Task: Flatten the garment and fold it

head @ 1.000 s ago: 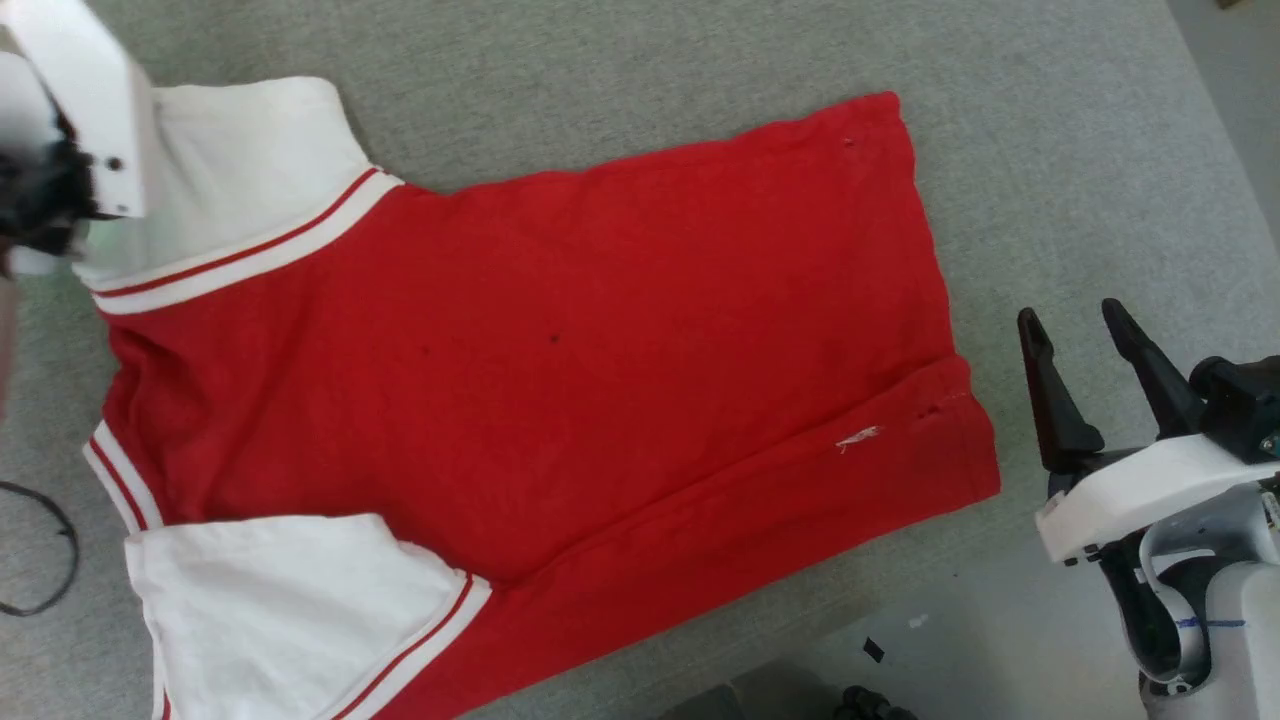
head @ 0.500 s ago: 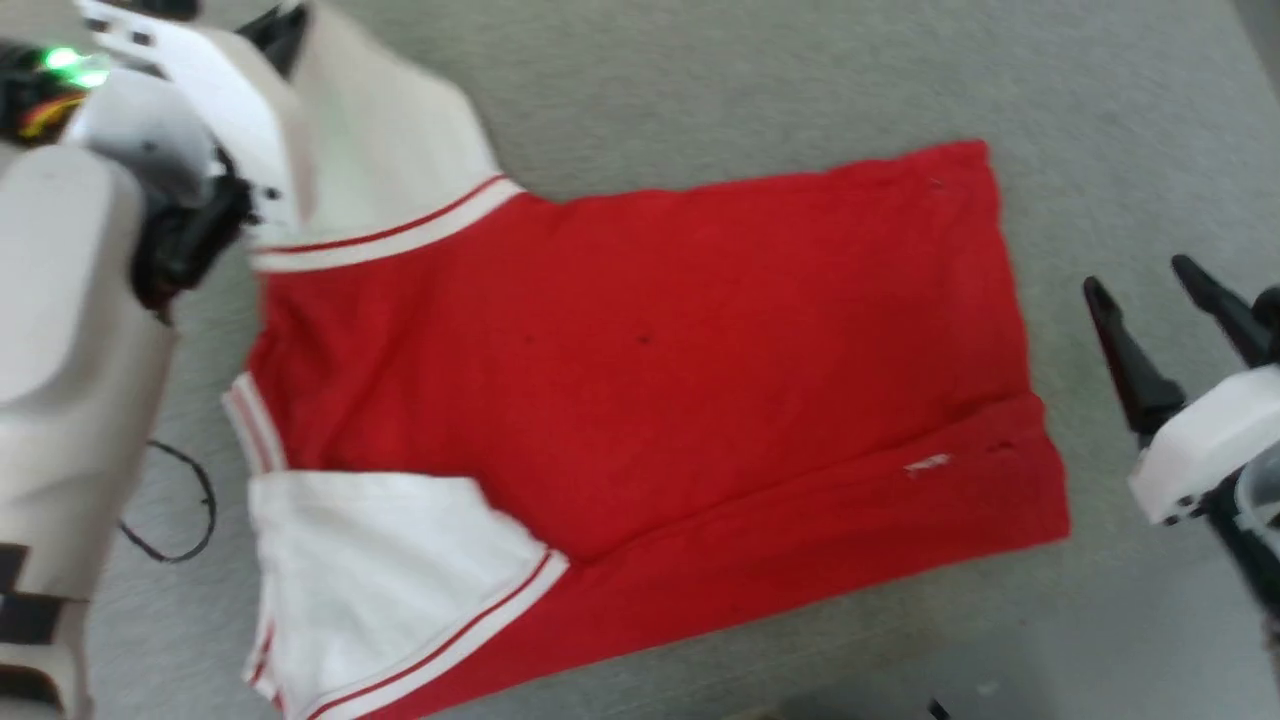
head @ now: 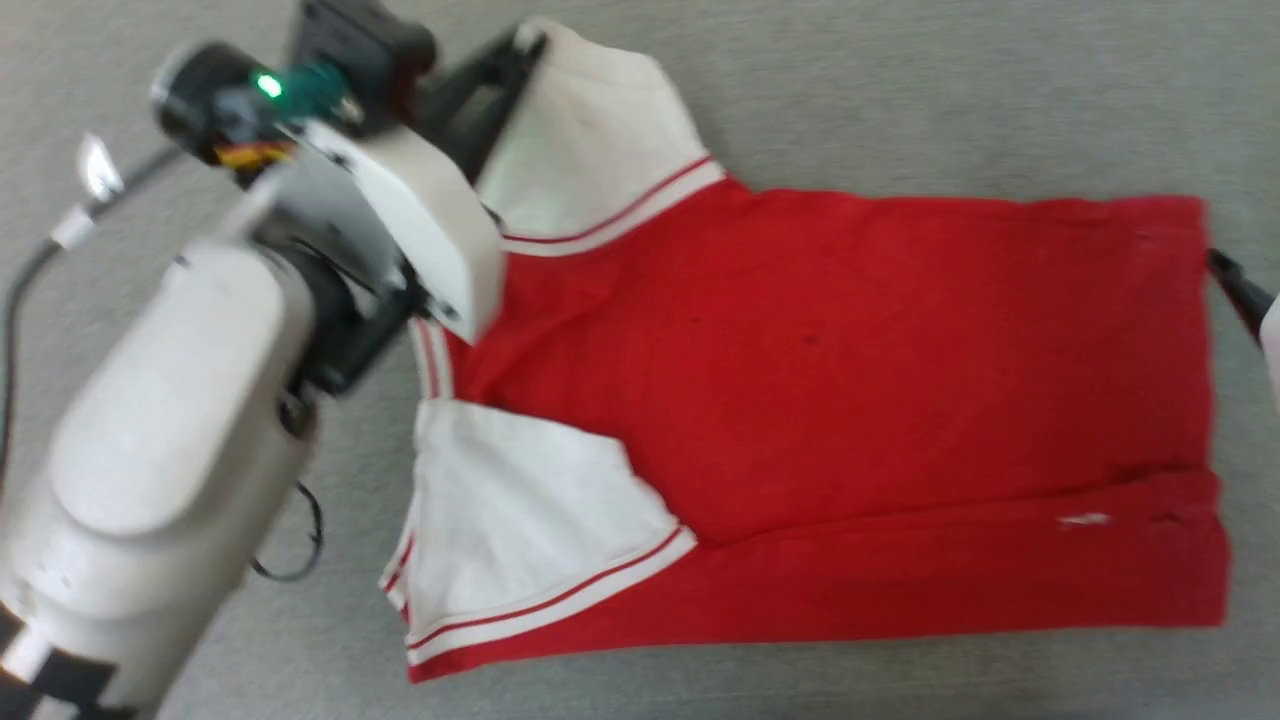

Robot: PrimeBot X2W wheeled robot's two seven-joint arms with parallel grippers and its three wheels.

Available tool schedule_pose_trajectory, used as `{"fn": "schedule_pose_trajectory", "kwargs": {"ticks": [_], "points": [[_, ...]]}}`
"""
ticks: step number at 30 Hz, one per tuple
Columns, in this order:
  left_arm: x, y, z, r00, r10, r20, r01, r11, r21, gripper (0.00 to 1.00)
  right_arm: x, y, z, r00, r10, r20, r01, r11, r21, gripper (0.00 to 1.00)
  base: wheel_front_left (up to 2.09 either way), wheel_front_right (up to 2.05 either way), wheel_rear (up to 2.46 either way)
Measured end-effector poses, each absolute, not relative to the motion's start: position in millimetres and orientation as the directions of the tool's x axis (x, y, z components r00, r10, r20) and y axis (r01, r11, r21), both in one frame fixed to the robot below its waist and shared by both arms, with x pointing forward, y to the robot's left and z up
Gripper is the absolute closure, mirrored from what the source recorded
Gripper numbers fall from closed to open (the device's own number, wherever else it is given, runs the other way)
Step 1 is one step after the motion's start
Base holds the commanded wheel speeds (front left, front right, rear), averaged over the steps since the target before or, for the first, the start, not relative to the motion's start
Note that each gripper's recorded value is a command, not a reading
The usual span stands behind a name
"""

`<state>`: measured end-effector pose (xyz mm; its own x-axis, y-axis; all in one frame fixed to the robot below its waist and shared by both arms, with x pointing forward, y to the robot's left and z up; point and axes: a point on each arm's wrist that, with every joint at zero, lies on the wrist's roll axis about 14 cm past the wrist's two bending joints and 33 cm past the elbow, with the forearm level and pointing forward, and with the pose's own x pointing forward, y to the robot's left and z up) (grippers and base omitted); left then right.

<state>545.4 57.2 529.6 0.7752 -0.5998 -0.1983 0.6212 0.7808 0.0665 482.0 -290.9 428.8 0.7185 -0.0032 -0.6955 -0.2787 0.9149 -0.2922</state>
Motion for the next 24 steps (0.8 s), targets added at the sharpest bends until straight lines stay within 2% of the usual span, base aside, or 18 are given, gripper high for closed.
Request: {"fn": "schedule_pose_trajectory", "kwargs": {"ticks": [7,12,13,14,15,20,24], "points": [[514.7,60.6,506.2,0.760,-0.602,-0.247,0.624,0.781,0.018,1.00,498.4,-281.1,380.7,0.597,-0.015,-0.802,-0.375,0.879,-0.295,0.00,0.00,0.00,0.00],[507.0,72.1,492.6,0.768,-0.574,-0.282,0.599,0.800,0.003,1.00,507.6,-276.7,363.2,0.543,-0.005,-0.840,-0.419,0.865,-0.276,0.00,0.00,0.00,0.00],[506.2,75.2,489.9,0.771,-0.568,-0.289,0.593,0.805,0.001,1.00,508.5,-275.6,360.3,0.534,-0.003,-0.846,-0.431,0.859,-0.275,0.27,0.00,0.00,0.00],[506.0,77.7,488.6,0.776,-0.560,-0.289,0.585,0.811,0.000,1.00,510.1,-275.6,358.7,0.530,-0.001,-0.848,-0.437,0.857,-0.274,0.92,0.00,0.00,0.00],[506.1,80.2,487.8,0.783,-0.551,-0.289,0.575,0.818,-0.003,1.00,511.2,-274.4,356.8,0.529,0.005,-0.849,-0.444,0.853,-0.272,1.00,0.00,0.00,0.00],[506.5,97.4,489.0,0.827,-0.497,-0.264,0.512,0.859,-0.011,1.00,520.8,-265.5,360.5,0.598,0.062,-0.799,-0.429,0.867,-0.255,1.00,0.00,0.00,0.00],[505.7,109.9,502.0,0.865,-0.458,-0.205,0.462,0.886,-0.032,1.00,530.6,-258.3,379.1,0.694,0.107,-0.712,-0.381,0.893,-0.237,1.00,0.00,0.00,0.00]]}}
